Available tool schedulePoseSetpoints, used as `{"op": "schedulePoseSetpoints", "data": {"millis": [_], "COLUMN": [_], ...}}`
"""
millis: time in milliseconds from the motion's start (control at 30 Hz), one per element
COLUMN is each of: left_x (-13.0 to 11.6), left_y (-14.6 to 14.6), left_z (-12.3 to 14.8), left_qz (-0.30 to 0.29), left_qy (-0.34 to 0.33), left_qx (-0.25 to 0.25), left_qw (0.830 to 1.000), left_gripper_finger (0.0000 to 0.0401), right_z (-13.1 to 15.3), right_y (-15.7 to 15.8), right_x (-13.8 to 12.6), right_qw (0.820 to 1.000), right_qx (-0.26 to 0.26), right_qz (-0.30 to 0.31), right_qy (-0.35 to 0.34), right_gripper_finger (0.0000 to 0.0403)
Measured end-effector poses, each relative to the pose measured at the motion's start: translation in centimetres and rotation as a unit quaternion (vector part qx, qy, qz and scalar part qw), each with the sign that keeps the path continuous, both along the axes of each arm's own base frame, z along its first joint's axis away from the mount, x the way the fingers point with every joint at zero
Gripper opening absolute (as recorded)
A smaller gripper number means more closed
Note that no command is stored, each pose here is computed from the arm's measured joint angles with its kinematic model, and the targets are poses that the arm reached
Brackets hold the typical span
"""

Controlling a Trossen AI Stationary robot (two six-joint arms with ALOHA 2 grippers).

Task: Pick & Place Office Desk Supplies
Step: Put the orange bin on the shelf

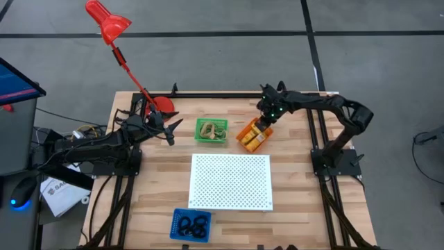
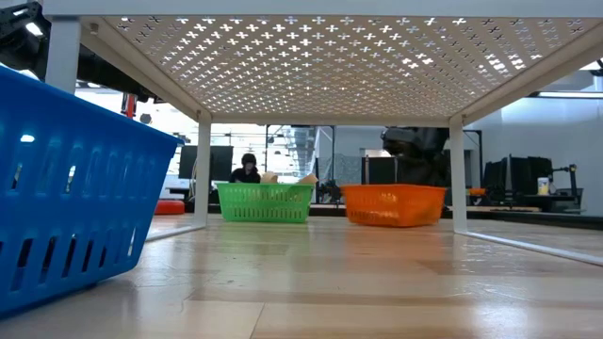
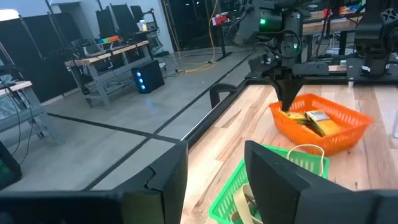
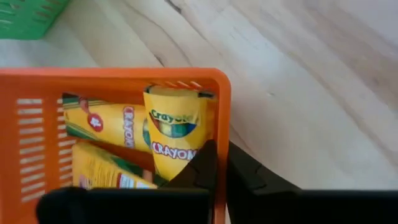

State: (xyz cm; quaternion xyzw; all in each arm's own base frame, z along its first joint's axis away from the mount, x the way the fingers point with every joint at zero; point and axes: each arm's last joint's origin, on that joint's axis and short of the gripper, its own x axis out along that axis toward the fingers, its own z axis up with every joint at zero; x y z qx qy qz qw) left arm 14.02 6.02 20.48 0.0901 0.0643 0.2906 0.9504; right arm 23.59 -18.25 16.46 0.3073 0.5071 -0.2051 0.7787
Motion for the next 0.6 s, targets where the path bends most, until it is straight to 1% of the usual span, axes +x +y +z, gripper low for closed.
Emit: {"op": "schedulePoseSetpoints", "data": {"millis": [100, 200, 300, 433, 600], "left_x": [0.0, 0.0, 0.0, 0.0, 0.0], "left_y": [0.0, 0.0, 0.0, 0.0, 0.0], "left_z": [0.0, 0.0, 0.0, 0.0, 0.0], "left_qz": [0.001, 0.001, 0.001, 0.001, 0.000], "left_qy": [-0.004, -0.005, -0.005, -0.005, -0.005], "left_qx": [-0.006, -0.008, -0.008, -0.008, -0.007], "left_qw": [1.000, 1.000, 1.000, 1.000, 1.000], "left_gripper_finger": [0.0149, 0.0149, 0.0149, 0.0149, 0.0149], "right_z": [1.2, 3.2, 5.5, 9.5, 15.6], "right_y": [-0.3, -0.7, -0.8, -0.3, 1.4], "right_x": [-0.6, -1.6, -3.2, -5.4, -6.5], "right_qw": [0.999, 0.996, 0.992, 0.990, 0.985], "right_qx": [-0.041, -0.088, -0.117, -0.137, -0.165], "right_qz": [-0.005, -0.017, -0.025, -0.020, -0.002], "right_qy": [0.001, -0.015, -0.035, -0.035, -0.057], "right_gripper_finger": [0.0007, 0.0005, 0.0004, 0.0003, 0.0003]}}
